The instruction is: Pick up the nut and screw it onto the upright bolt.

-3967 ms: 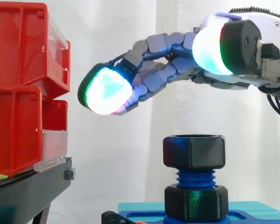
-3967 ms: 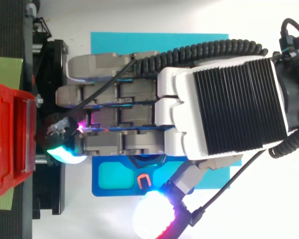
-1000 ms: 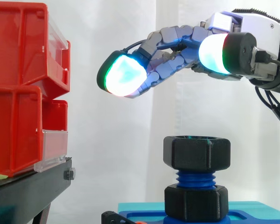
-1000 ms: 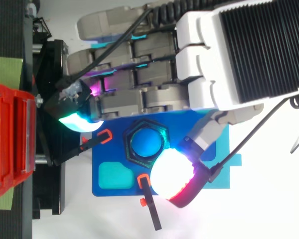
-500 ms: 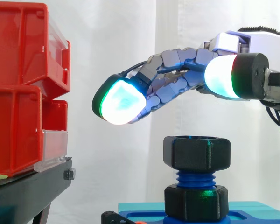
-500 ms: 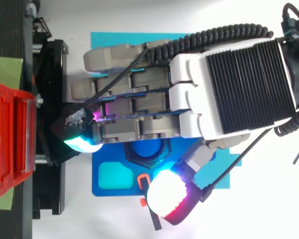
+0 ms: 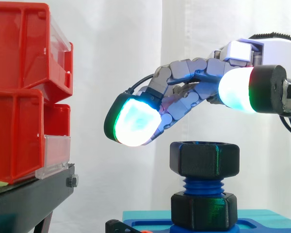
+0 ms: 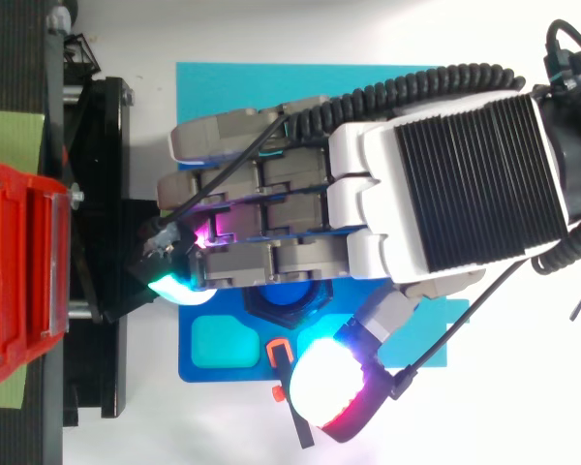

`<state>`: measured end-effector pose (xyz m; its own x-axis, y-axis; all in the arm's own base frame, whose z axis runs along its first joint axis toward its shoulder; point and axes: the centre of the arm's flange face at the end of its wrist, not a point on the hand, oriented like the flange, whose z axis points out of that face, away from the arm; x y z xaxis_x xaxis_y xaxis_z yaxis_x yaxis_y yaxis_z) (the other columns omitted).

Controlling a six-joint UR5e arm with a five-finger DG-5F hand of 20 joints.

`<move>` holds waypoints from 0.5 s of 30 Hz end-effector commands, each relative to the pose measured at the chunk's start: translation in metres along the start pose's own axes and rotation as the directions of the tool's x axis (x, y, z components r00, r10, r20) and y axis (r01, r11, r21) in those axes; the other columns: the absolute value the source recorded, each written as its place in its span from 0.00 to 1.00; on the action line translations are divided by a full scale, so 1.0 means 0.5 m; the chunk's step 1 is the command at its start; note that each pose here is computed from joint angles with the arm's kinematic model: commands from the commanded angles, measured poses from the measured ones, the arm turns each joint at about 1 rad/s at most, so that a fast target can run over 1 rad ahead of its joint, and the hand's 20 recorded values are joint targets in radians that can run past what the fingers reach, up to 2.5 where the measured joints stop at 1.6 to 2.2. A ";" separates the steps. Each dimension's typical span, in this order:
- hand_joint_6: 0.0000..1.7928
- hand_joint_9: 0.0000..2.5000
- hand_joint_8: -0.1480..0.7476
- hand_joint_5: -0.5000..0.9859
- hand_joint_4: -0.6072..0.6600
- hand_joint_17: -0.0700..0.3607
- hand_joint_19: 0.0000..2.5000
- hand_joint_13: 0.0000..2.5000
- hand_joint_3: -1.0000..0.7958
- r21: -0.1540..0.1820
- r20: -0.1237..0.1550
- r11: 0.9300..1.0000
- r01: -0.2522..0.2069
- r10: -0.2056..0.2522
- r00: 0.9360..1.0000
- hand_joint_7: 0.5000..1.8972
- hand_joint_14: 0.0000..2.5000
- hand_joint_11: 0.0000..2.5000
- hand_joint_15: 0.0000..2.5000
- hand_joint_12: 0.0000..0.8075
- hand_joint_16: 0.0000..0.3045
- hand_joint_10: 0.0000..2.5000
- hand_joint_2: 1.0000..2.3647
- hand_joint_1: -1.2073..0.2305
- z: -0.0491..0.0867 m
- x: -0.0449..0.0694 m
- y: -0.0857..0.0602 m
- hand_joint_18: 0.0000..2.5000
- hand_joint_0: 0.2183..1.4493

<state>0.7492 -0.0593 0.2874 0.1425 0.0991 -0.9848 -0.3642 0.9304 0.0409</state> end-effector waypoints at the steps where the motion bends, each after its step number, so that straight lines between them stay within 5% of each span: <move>1: 0.28 0.28 0.41 0.29 0.66 0.26 0.00 0.23 0.28 0.000 -0.001 1.000 -0.001 0.001 1.000 0.35 0.00 0.00 0.00 0.27 0.06 0.00 0.00 0.72 0.000 0.001 0.001 0.10 0.23; 15: 0.28 0.30 0.43 0.30 0.68 0.25 0.00 0.26 0.28 -0.004 -0.008 1.000 0.007 -0.007 1.000 0.49 0.00 0.00 0.00 0.24 0.05 0.00 0.00 0.69 -0.002 0.002 0.000 0.13 0.24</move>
<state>0.7485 -0.0589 0.2864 0.1372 0.0929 -0.9862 -0.3671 0.9294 0.0365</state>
